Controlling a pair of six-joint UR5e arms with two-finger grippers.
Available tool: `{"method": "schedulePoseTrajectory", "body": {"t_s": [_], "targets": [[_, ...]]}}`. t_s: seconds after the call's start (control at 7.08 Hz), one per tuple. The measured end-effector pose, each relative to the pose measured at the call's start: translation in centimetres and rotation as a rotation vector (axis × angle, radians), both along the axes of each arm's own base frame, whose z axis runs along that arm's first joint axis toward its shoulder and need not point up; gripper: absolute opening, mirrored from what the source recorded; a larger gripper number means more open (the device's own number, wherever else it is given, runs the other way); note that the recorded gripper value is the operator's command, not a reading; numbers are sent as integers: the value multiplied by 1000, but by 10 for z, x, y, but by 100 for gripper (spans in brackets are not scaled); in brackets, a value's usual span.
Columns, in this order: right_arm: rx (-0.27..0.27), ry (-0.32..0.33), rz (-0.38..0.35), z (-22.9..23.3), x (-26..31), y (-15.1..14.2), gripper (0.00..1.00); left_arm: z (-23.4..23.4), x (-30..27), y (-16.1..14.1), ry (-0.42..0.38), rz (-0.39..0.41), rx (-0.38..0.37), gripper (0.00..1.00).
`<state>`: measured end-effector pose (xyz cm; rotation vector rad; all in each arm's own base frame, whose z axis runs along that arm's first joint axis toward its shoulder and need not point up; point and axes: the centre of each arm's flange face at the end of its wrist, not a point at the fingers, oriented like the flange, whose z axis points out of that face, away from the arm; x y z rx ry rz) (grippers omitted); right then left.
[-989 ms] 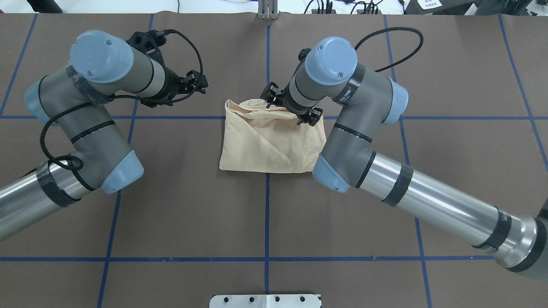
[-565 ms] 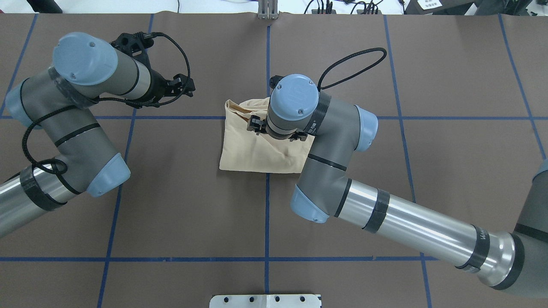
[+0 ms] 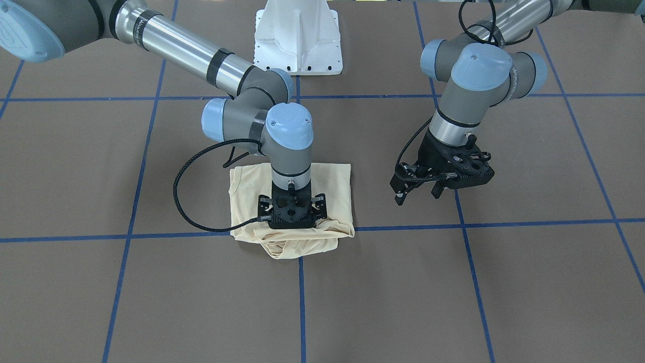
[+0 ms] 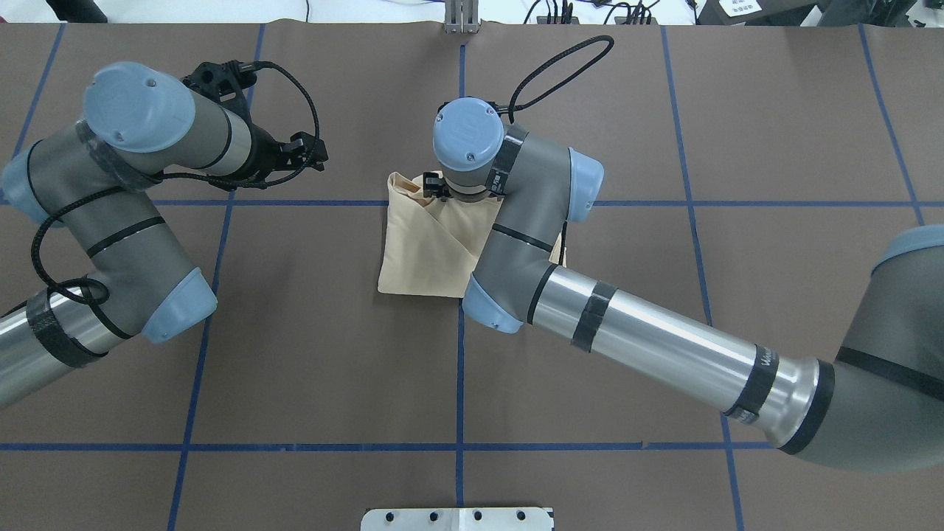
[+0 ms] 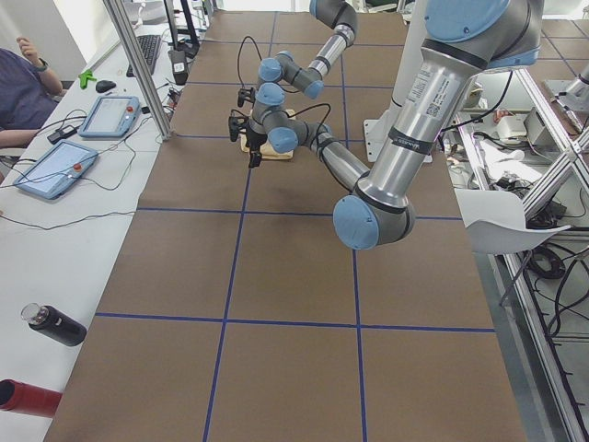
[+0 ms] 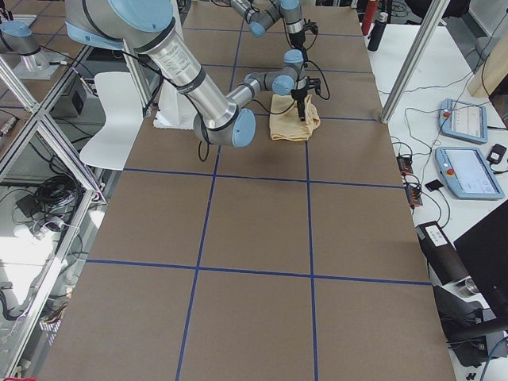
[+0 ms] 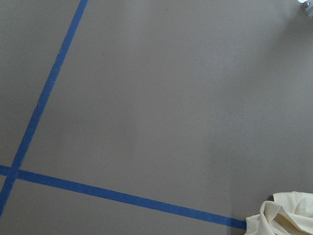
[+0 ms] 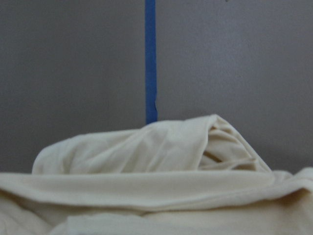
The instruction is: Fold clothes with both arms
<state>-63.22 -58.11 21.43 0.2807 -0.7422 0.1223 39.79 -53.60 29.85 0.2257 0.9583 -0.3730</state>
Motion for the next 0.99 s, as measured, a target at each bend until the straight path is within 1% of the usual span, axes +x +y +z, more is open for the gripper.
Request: {"method": "schedulePoseTrajectory", "body": {"t_s": [0.14, 0.28, 0.57, 0.71, 0.85, 0.99], "targets": [[30, -4, 21, 11, 6, -32, 99, 1, 0, 0, 0, 0, -1, 100], [60, -6, 36, 20, 13, -55, 99, 1, 0, 0, 0, -1, -2, 100], [84, -25, 48, 8, 24, -75, 99, 0, -4, -2, 1, -6, 1, 100], [78, -39, 35, 0, 39, -84, 99, -3, -13, -6, 5, -3, 12, 100], [62, -32, -5, -5, 70, -94, 99, -3, -30, -4, 6, 27, 45, 100], [37, 3, -56, -3, 112, -98, 99, 0, -56, 3, 1, 68, 94, 100]]}}
